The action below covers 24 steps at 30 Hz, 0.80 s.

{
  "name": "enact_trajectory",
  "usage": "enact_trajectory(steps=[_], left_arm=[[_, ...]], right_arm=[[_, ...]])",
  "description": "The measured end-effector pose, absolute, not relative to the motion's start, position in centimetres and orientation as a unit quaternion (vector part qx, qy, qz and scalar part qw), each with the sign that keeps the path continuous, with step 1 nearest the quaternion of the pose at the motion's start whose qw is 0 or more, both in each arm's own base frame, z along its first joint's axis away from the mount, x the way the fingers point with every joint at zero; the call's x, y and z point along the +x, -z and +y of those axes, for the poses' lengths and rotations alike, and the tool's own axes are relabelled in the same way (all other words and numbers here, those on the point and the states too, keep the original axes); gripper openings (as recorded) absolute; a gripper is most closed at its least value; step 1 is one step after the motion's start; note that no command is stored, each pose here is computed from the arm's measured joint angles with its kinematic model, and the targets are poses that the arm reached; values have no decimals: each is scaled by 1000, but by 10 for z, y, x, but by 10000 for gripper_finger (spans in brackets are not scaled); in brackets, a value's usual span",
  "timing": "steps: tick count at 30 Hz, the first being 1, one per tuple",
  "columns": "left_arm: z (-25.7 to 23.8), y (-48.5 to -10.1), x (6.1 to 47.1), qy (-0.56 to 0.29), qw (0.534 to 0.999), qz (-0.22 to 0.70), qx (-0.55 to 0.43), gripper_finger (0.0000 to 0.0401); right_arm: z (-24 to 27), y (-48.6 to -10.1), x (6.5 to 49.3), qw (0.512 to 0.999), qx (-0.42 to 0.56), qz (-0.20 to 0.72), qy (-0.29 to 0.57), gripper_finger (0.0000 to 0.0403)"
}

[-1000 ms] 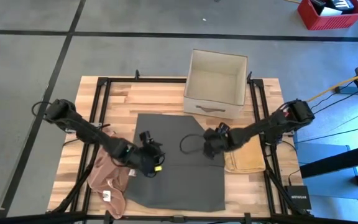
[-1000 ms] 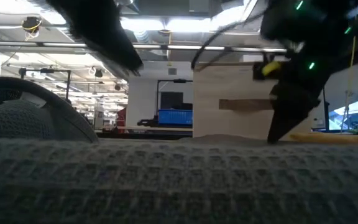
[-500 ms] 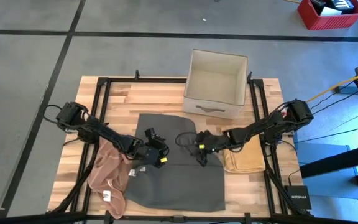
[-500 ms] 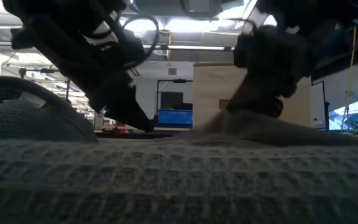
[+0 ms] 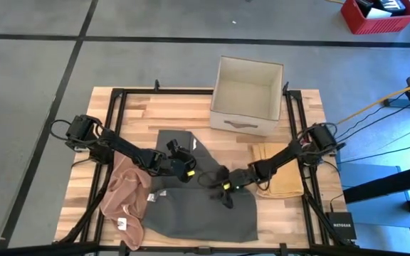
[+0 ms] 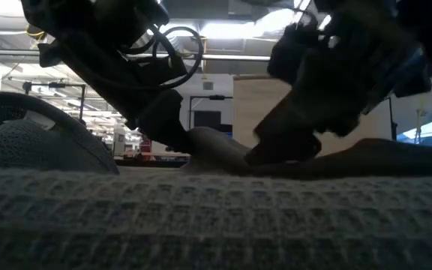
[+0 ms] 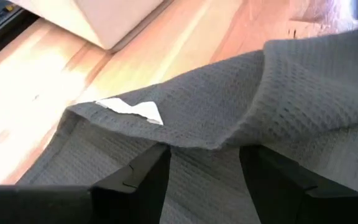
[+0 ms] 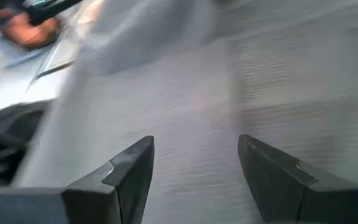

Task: Fold towel
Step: Fold the gray towel

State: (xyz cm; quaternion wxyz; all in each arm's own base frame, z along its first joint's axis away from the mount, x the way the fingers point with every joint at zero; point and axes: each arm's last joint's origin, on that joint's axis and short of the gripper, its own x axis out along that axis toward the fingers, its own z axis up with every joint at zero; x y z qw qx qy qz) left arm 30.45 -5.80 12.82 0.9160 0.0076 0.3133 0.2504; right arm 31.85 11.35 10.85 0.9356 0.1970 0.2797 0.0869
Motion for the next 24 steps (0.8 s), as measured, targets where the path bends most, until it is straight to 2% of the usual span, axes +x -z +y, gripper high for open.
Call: enact_trajectory(steps=[3,6,9,12,15,17,21,24], left_arm=[[-58,-128,304,-249,916,314,11,186],[-58,-128,305,-248,916,314,14,186],[-58,-128,305,-248,916,314,14,186],[-58,-128,304,-249,916,314,11,186],[-59,-128,304,-250,916,313,5,186],[-60,-128,303,-251,915,315,1,186],[-66,-128,302,-243,918,314,1,186],[-69,-128,302,-238,920,313,2,186]], right_arm=[[113,-126,322,924,197,304,-119,237],[104,-153,320,915,160,355,-108,237],[92,-177,309,899,96,422,-60,237],[77,-190,295,893,25,447,39,237],[63,-184,290,887,-26,447,116,237],[56,-172,288,882,-15,459,103,237],[51,-149,291,892,81,443,25,237],[51,-139,295,900,93,425,30,237]])
